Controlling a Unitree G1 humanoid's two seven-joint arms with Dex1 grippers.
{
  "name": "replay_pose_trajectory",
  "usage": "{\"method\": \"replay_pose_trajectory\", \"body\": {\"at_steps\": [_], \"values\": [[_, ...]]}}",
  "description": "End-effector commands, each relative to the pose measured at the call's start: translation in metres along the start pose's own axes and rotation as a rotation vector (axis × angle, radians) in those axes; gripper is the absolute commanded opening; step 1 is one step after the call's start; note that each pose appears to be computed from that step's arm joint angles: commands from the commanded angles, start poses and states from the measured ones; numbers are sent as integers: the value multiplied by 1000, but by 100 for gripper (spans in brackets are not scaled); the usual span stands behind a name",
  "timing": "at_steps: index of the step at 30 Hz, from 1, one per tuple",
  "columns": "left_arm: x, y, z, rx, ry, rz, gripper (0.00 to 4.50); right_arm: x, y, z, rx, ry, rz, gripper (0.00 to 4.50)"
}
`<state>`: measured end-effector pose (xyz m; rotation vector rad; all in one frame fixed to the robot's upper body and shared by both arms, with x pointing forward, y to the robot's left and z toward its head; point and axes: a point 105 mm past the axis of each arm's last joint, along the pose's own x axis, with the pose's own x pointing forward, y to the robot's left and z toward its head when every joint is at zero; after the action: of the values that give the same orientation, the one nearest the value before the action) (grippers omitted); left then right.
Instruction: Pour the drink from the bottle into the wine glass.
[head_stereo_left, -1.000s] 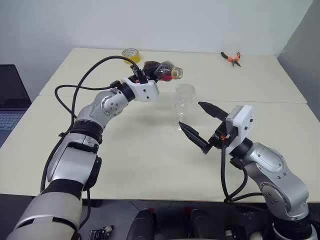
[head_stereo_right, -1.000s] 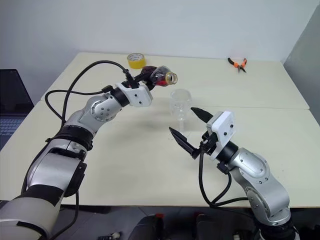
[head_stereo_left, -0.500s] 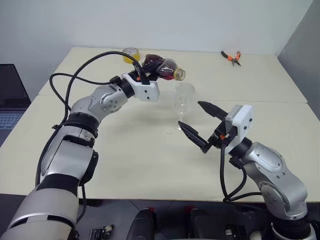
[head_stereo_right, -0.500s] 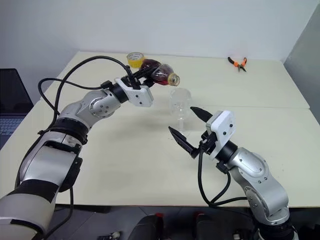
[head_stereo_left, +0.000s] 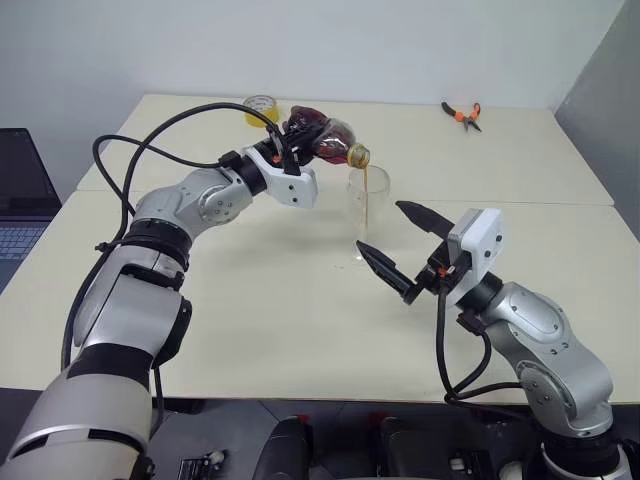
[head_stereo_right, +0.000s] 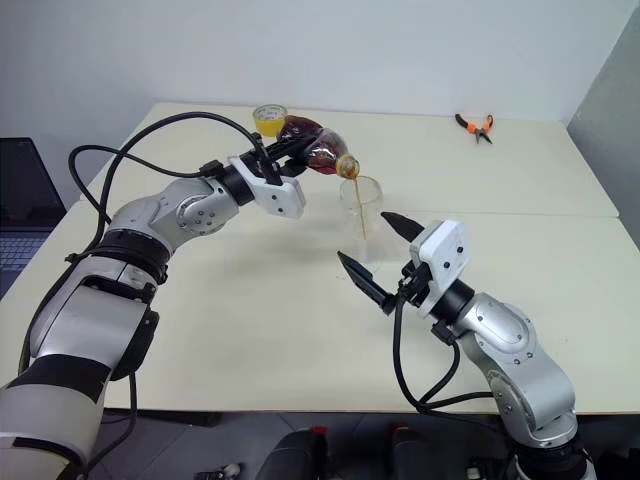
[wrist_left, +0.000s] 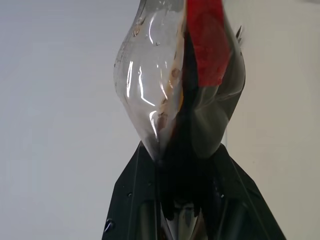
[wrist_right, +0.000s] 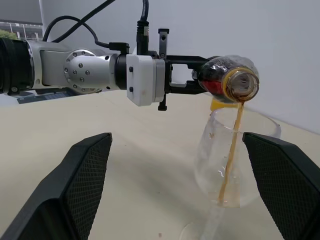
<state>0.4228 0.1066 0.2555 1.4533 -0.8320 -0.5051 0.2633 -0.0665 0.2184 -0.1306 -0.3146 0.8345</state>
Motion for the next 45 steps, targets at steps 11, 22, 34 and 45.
{"method": "replay_pose_trajectory", "body": {"at_steps": [11, 22, 34, 45], "values": [[7, 32, 5, 76, -35, 80, 64, 2, 2, 12, -22, -53, 11, 450], [5, 34, 1, 100, -18, 75, 64, 3, 3, 12, -17, -60, 16, 450], [6, 36, 2, 120, -14, 74, 63, 4, 3, 12, -12, -63, 23, 450], [6, 39, 3, 139, -11, 76, 63, 5, 3, 11, -10, -64, 26, 450]]}}
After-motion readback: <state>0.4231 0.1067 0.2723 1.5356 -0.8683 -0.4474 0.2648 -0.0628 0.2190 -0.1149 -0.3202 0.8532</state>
